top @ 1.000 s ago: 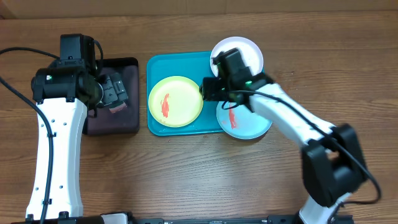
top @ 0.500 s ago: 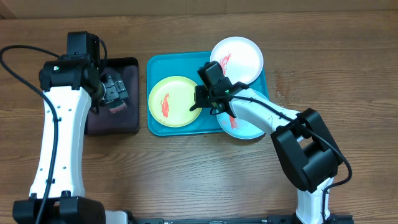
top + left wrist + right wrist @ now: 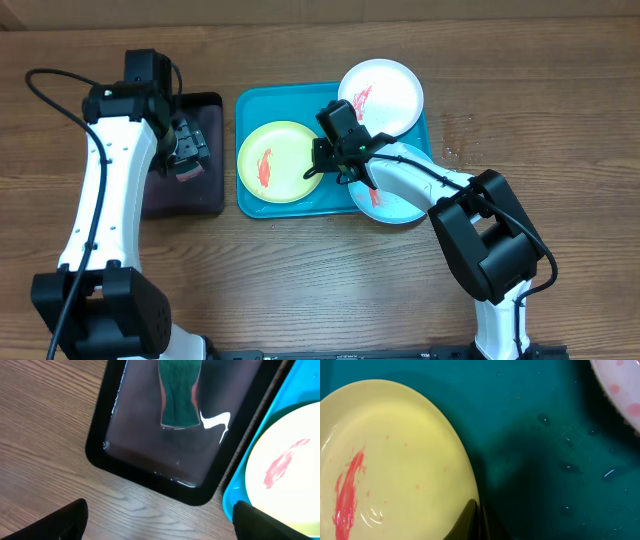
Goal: Clean dirty plates on tray and stack at the side
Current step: 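Reach left gripper to sponge and right gripper to yellow plate rim, then grasp the green sponge with the left gripper and lift it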
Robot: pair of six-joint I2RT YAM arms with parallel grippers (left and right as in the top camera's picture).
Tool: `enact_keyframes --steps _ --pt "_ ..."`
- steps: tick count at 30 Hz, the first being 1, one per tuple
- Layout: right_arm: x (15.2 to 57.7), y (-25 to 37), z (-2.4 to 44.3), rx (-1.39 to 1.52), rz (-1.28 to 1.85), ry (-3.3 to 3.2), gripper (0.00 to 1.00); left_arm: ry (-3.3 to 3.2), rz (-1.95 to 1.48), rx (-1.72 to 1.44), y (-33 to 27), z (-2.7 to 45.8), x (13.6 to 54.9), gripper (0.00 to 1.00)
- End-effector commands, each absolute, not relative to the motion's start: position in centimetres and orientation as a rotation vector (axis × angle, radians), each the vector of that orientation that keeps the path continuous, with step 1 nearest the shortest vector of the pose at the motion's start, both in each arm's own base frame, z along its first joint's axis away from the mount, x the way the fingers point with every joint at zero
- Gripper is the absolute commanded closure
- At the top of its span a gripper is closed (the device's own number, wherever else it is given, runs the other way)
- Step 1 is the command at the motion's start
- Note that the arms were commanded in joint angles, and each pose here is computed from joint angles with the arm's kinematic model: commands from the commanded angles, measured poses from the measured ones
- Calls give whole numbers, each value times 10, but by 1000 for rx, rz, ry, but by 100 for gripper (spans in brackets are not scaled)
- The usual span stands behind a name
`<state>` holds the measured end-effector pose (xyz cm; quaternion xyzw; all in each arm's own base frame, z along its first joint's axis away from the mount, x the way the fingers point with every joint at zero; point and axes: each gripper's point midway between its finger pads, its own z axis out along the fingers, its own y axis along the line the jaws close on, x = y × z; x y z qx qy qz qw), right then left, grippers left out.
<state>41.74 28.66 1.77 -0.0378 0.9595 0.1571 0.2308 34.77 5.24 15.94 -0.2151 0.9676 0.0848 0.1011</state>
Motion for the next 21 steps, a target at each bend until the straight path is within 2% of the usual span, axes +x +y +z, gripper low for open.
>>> enact_keyframes --steps 1,5,8,11,14,21 --pt "426 291 25 -100 438 2610 96 2856 280 -633 56 158 354 7" --pt "425 291 25 -100 437 2611 96 2886 279 -582 65 148 359 7" --pt "426 291 25 -100 438 2610 96 2916 183 -464 63 134 373 14" --pt "426 291 25 -100 438 2610 96 2916 115 -444 59 117 389 28" --pt "426 291 25 -101 437 2611 96 2921 115 -494 61 96 399 32" --pt "425 291 25 -110 434 2610 96 2914 109 -561 65 55 421 57"
